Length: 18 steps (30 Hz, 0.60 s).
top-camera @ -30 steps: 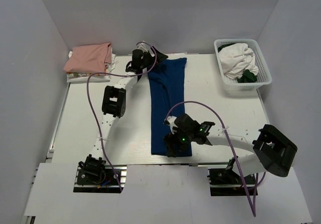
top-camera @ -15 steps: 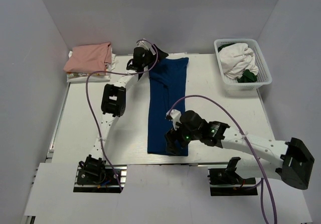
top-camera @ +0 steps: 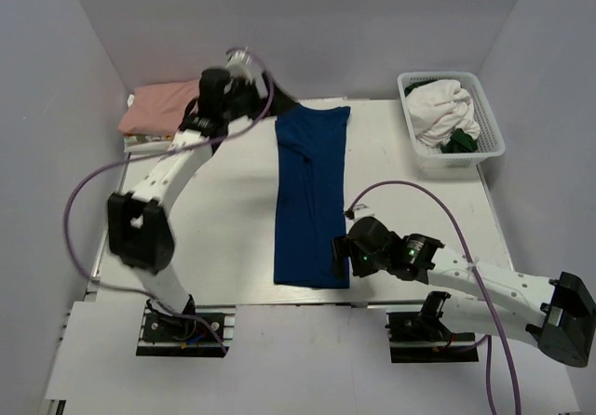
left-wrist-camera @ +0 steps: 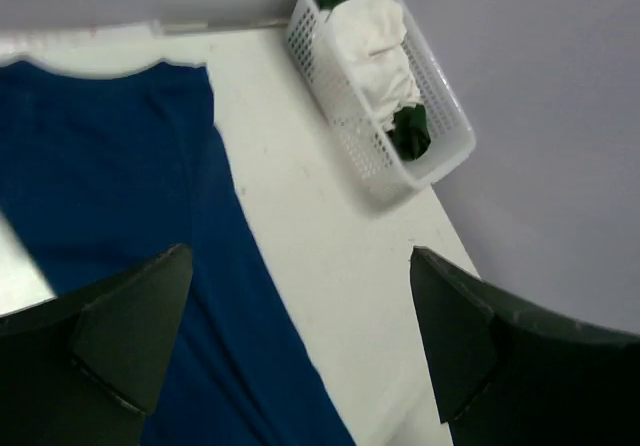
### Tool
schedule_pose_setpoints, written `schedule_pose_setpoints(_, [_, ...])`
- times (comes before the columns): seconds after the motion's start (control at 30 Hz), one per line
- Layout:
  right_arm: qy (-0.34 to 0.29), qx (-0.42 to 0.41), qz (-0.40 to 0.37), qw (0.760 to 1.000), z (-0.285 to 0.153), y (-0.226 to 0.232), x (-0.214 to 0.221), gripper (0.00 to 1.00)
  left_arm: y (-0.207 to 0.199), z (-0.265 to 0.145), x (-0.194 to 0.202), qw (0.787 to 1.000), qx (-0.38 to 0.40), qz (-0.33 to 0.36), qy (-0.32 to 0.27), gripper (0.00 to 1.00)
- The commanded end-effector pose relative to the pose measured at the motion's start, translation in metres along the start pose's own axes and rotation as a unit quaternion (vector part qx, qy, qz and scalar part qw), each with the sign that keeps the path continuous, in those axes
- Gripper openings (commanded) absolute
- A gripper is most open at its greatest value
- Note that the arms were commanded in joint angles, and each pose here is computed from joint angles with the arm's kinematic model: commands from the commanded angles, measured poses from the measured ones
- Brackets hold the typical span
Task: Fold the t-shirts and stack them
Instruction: Rotate the tshirt 90 degrees, then grab the bottom of the folded rectangular tshirt with both arms
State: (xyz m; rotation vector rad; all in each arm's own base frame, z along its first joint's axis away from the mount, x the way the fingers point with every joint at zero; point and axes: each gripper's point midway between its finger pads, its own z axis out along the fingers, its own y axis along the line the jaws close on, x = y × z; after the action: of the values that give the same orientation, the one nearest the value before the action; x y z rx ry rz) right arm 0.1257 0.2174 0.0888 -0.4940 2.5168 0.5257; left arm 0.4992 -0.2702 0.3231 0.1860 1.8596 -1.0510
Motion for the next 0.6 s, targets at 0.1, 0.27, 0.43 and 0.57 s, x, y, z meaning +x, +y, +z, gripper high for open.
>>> schedule_pose_setpoints(0.1, [0.046,-0.006,0.03,0.998,0.011,-0.008,0.037,0.9,0.018,-0.124,0.201,0.984,-0.091,-0.104,0.109,1.0])
schedule_pose_setpoints(0.27, [0.067,-0.026,0.012,0.997,0.026,0.001,0.042,0.9,0.025,-0.194,0.328,0.944,-0.147,-0.165,0.244,1.0])
schedule_pose_setpoints(0.43, [0.098,-0.011,0.014,0.995,0.038,-0.002,0.052,0.9,0.01,-0.226,0.372,0.923,-0.148,-0.201,0.294,1.0])
schedule_pose_setpoints(0.57, [0.098,-0.015,0.026,0.995,0.041,-0.001,0.055,0.9,0.006,-0.231,0.393,0.917,-0.14,-0.199,0.317,0.96])
